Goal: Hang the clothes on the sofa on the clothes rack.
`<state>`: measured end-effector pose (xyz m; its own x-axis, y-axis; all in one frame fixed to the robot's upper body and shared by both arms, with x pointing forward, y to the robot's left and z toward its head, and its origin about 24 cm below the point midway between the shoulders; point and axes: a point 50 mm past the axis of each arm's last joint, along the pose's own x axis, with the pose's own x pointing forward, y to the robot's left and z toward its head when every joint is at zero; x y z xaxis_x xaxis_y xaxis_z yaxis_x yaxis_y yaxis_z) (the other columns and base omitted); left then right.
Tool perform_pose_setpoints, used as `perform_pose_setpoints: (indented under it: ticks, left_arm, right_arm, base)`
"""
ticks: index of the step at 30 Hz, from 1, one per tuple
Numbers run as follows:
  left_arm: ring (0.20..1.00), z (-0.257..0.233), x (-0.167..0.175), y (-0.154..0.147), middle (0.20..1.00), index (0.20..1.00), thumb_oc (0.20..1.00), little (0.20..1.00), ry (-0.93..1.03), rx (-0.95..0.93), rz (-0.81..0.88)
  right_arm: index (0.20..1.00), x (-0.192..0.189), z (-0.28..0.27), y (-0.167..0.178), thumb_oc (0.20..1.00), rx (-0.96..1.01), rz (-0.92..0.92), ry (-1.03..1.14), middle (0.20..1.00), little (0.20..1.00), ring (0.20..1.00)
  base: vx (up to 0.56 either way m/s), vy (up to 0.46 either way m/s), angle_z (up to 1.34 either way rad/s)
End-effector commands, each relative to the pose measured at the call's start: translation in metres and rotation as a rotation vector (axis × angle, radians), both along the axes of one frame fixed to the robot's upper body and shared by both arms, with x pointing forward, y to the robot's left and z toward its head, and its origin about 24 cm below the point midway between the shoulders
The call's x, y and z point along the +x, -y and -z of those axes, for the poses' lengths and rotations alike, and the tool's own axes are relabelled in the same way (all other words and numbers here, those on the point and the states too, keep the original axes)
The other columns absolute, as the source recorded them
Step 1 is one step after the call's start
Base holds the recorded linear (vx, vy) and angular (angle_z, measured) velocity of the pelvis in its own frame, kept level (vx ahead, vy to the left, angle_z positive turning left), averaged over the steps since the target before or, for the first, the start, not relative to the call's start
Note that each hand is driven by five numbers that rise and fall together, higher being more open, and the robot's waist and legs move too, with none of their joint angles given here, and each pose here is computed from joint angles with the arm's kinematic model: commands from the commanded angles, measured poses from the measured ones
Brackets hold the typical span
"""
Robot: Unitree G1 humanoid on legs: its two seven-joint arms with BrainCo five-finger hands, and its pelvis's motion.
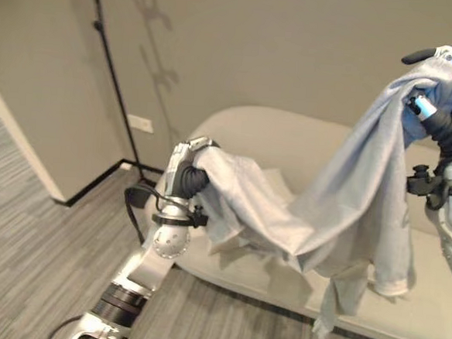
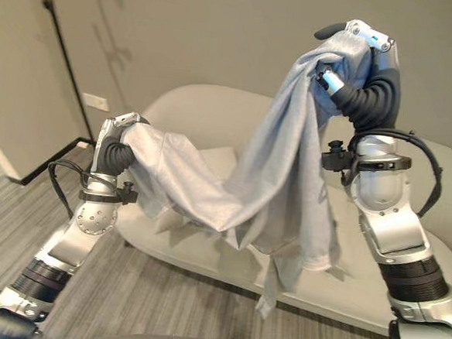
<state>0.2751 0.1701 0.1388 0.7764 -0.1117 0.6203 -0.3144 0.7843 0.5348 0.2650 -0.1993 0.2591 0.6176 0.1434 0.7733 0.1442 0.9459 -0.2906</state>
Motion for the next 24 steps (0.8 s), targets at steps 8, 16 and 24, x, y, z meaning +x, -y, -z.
perform_pose_setpoints:
  ticks: [8,16,24]
  left_arm:
    - [0.2,-0.031,-0.011,-0.015,0.2,0.2,0.2,0.2,0.164,-0.103,-0.072]
    - [0.2,-0.028,-0.006,-0.004,0.2,0.2,0.2,0.2,0.143,-0.16,-0.031]
    - [0.2,-0.028,-0.006,-0.005,0.2,0.2,0.2,0.2,0.127,-0.174,-0.018]
  right_arm:
    - [0.2,-0.006,-0.045,0.002,0.2,0.004,0.009,0.194,0.2,0.2,0.2]
    - [0.2,-0.006,-0.062,0.0,0.2,-0.029,-0.008,0.245,0.2,0.2,0.2]
    - [0.2,-0.004,-0.058,-0.011,0.2,-0.044,-0.052,0.223,0.2,0.2,0.2]
  base:
    - [0.05,0.182,-0.26]
    - [0.1,-0.114,-0.19]
    - [0.06,-0.035,-0.26]
